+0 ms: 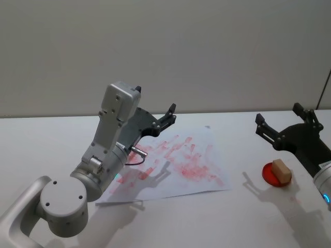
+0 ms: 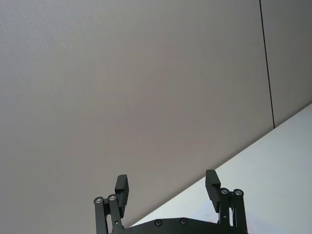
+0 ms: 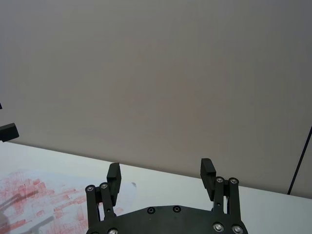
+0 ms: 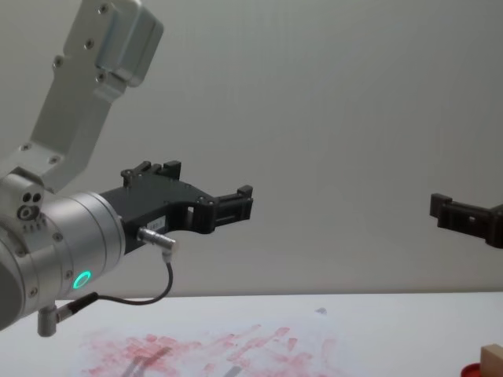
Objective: Use the one hand to pick up the stamp and affix it onto the A4 paper.
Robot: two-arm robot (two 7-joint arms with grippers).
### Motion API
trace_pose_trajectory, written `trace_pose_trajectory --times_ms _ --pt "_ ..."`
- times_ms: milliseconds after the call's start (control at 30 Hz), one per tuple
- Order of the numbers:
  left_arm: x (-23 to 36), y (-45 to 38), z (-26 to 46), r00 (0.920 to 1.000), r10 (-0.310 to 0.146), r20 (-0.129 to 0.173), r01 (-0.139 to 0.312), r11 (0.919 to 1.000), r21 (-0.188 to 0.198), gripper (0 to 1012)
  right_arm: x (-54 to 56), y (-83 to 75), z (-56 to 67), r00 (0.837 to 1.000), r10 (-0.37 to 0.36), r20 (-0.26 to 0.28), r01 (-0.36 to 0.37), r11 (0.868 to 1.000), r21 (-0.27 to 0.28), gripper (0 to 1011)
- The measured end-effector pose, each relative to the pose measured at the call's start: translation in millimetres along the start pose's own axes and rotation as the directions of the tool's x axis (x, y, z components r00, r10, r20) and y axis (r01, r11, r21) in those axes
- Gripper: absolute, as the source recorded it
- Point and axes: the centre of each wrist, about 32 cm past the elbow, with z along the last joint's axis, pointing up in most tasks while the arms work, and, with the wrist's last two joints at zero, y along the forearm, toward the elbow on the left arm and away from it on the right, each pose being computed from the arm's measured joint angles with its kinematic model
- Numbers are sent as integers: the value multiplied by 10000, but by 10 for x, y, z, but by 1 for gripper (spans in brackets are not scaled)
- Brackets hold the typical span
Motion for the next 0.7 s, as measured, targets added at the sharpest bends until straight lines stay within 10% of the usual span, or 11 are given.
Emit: trace_pose_trajectory --times_ms 700 --pt "0 0 0 10000 0 0 0 10000 0 1001 8 -86 1 9999 -121 -51 119 9994 -340 1001"
